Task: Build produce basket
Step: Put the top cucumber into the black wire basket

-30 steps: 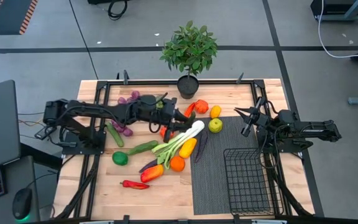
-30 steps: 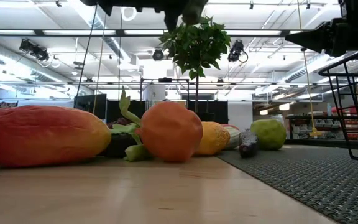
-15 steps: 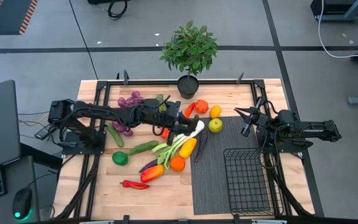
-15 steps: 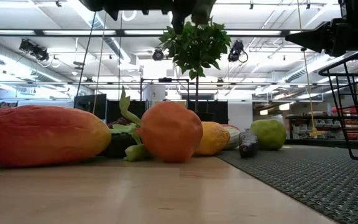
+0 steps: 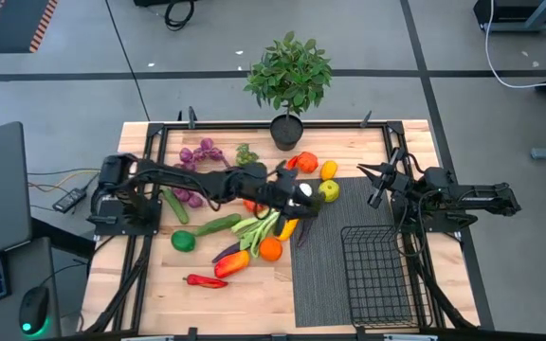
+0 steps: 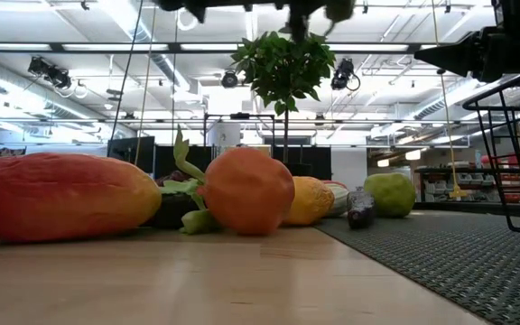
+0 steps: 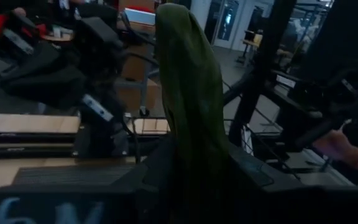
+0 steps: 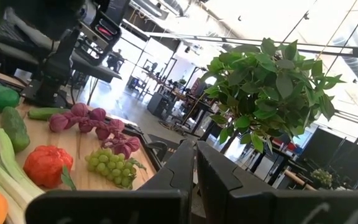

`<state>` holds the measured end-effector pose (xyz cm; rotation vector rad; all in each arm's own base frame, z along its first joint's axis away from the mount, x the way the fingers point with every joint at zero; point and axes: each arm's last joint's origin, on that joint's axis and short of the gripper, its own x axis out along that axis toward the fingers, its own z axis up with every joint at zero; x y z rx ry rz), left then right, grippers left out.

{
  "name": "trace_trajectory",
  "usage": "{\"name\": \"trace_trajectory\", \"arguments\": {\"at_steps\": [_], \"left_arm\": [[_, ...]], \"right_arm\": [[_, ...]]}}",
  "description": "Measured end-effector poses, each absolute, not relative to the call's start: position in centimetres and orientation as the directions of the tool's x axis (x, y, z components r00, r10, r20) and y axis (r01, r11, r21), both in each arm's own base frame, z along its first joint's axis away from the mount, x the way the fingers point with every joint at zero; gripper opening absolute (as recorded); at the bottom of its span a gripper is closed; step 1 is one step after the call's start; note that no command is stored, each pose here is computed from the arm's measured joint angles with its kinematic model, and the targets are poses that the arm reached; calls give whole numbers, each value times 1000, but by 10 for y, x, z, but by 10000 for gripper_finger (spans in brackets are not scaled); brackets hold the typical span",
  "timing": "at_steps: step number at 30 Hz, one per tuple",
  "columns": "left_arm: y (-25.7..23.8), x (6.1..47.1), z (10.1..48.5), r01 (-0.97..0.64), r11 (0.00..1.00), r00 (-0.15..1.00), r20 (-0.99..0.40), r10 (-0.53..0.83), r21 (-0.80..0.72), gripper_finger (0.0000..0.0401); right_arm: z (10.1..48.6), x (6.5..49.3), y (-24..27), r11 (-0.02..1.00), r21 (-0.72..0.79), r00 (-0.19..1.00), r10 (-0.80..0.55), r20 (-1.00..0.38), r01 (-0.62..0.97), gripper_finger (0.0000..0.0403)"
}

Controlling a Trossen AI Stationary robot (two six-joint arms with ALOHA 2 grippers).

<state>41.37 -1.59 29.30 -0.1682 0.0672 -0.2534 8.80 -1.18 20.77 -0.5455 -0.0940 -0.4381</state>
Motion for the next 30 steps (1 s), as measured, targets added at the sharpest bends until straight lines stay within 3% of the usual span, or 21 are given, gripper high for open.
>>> {"name": "trace_trajectory", "arguments": {"at_steps": [14,30], "left_arm": [[-36,466,276,315,930,939,-78,-334,-190,110],[-63,485,260,379,909,922,-20,-388,-173,110]], "right_arm": [[208,88,-12,765,-481,904,-378,201,427,27],[208,88,-12,766,-481,904,-378,201,427,27]]}}
